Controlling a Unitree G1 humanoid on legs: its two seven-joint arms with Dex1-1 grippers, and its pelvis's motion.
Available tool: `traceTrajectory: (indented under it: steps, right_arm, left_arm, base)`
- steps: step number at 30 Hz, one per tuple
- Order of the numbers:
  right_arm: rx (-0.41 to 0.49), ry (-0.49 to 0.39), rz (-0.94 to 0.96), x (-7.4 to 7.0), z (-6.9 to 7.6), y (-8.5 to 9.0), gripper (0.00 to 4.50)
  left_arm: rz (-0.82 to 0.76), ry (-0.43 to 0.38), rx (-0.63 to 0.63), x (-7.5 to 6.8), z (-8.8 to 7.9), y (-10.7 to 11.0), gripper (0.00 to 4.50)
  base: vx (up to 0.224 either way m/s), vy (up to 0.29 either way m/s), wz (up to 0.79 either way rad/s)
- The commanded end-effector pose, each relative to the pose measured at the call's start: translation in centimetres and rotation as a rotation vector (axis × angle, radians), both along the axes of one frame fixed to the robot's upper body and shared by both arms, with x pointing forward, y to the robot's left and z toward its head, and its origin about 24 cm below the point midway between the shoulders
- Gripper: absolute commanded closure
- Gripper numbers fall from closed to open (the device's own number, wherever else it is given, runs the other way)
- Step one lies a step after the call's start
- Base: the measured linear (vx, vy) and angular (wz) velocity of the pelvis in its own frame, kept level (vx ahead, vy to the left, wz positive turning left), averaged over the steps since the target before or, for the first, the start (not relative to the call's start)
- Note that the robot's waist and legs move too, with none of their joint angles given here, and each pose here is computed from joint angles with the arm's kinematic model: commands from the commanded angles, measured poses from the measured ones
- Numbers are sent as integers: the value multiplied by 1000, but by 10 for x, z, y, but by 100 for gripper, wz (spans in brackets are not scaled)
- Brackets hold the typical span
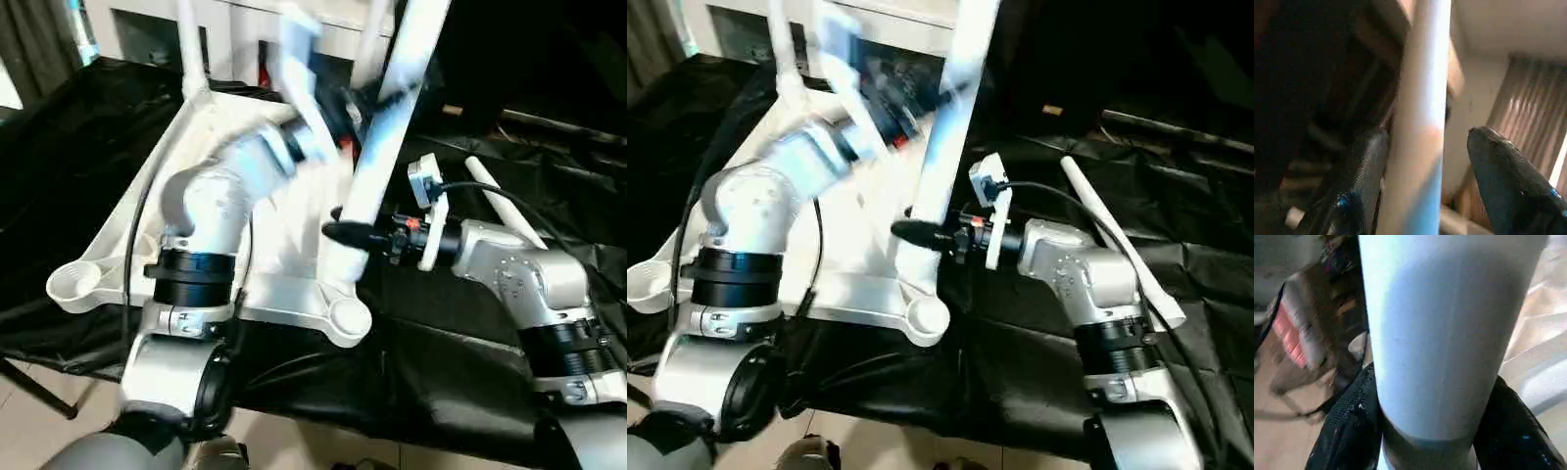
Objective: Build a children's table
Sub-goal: Insert table leg to table base
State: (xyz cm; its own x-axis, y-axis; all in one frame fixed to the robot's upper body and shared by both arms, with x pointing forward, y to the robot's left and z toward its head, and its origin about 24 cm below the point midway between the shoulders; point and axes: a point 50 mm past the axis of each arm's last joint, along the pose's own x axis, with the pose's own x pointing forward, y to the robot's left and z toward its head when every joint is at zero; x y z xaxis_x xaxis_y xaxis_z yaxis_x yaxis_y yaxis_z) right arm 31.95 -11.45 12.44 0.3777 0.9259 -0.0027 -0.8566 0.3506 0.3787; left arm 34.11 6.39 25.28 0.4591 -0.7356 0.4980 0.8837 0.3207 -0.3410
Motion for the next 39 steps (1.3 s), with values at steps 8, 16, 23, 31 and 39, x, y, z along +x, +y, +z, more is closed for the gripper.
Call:
traceTrajectory:
  steps: [8, 16, 23, 31, 39]
  right_arm:
    - [-55, -69, -315, 14, -9, -12, 257]
    - [-146, -96, -387, 11, -20, -21, 258]
    - [-128, -61, -419, 5, -37, -19, 258]
    - [-127, -64, -441, 0, -42, -14, 258]
    - [-127, -65, -431, -6, -42, -16, 258]
  left_arm:
    - [-164, -223, 381, -27, -17, 39, 153]
    - [-381, -222, 882, -58, -75, 52, 153]
    - [-507, -189, 1310, -64, -148, 67, 214]
    - [-487, -171, 1475, -62, -174, 77, 293]
    - [-427, -225, 1429, -54, -165, 76, 352]
  base:
    - [0, 0, 0]
    - [0, 0, 0]
    - [0, 0, 0]
    - [0, 0, 0]
    - [0, 0, 0]
